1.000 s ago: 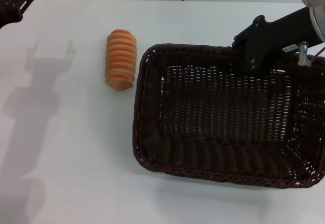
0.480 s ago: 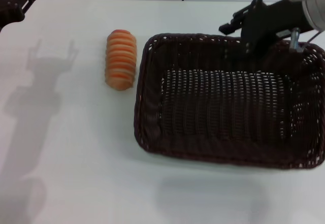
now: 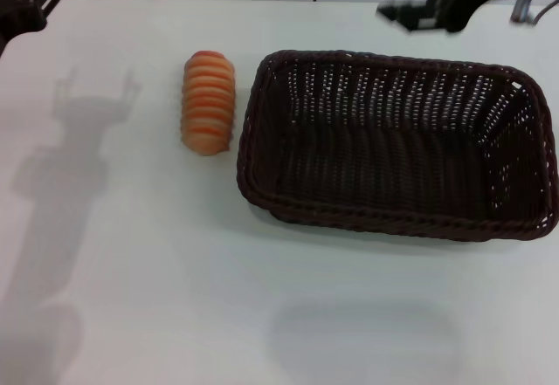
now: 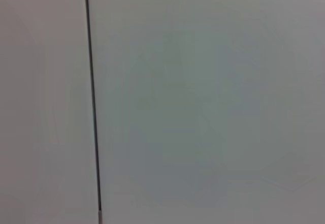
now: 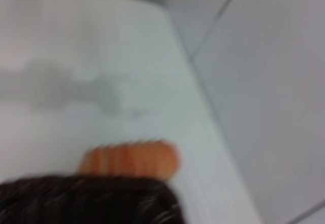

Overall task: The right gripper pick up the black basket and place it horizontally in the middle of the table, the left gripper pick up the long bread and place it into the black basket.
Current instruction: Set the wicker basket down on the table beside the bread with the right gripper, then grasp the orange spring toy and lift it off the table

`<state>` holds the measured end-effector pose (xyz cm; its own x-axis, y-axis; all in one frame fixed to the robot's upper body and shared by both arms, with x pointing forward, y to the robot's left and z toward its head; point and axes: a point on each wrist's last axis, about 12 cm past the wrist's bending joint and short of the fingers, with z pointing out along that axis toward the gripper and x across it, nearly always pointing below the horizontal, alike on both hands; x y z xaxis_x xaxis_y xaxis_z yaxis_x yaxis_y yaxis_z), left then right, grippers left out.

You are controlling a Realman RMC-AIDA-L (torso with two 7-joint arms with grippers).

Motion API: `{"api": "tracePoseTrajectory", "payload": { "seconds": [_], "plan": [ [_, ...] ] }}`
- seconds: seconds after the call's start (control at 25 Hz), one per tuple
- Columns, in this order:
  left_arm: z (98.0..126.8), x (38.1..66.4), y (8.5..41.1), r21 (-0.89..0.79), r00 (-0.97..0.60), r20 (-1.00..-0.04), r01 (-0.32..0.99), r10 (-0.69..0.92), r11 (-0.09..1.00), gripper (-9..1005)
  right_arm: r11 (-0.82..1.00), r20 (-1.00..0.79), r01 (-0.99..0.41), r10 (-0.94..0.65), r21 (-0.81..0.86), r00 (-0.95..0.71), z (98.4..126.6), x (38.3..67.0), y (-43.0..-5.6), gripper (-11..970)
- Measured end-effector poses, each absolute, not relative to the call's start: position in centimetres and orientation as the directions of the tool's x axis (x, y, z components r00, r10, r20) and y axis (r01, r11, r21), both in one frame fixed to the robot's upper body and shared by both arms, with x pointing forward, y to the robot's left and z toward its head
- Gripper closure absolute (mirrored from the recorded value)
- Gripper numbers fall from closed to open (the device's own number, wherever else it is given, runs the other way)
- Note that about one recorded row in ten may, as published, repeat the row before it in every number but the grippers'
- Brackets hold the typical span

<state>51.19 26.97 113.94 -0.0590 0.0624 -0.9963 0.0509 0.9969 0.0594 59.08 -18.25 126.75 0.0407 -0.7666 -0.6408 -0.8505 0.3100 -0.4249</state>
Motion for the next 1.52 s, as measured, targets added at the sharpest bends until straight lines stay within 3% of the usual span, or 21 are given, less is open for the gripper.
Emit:
{"api": "tracePoseTrajectory", "payload": {
  "seconds": [0.12,0.24,0.44,0.6,0.92,1.28,1.52],
  "plan": [
    [114.4,51.3,26.4,0.054,-0.076,-0.995,0.090,0.060,0.995,136,0.568,-0.759,-0.720,-0.645,-0.398,-0.089,128.3,57.1,-21.4,474],
    [115.3,51.7,25.7,0.043,-0.095,-0.994,0.142,0.057,0.989,136,0.675,-0.810,-0.626,-0.574,-0.390,-0.115,128.3,55.6,-23.5,474],
    [117.7,52.7,25.6,0.038,-0.129,-0.989,0.217,0.068,0.975,136,0.848,-0.915,-0.452,-0.376,-0.277,-0.145,126.2,51.6,-28.4,474],
    [119.7,54.1,25.7,0.007,-0.188,-0.980,0.275,0.060,0.962,136,0.909,-0.940,-0.370,-0.277,-0.190,-0.198,124.1,49.9,-30.7,474],
    [123.7,57.1,25.6,0.012,-0.272,-0.956,0.341,0.111,0.940,135,0.915,-0.918,-0.344,-0.305,-0.209,-0.252,120.0,47.8,-31.6,475],
    [126.4,58.2,24.1,0.072,-0.254,-0.953,0.342,0.166,0.937,136,0.936,-0.904,-0.112,-0.350,-0.333,-0.246,118.4,44.3,-35.4,475],
    [127.4,59.0,22.9,0.114,-0.312,-0.921,0.357,0.233,0.927,135,0.903,-0.873,-0.057,-0.426,-0.425,-0.237,117.6,42.7,-37.2,475]
  ]
}}
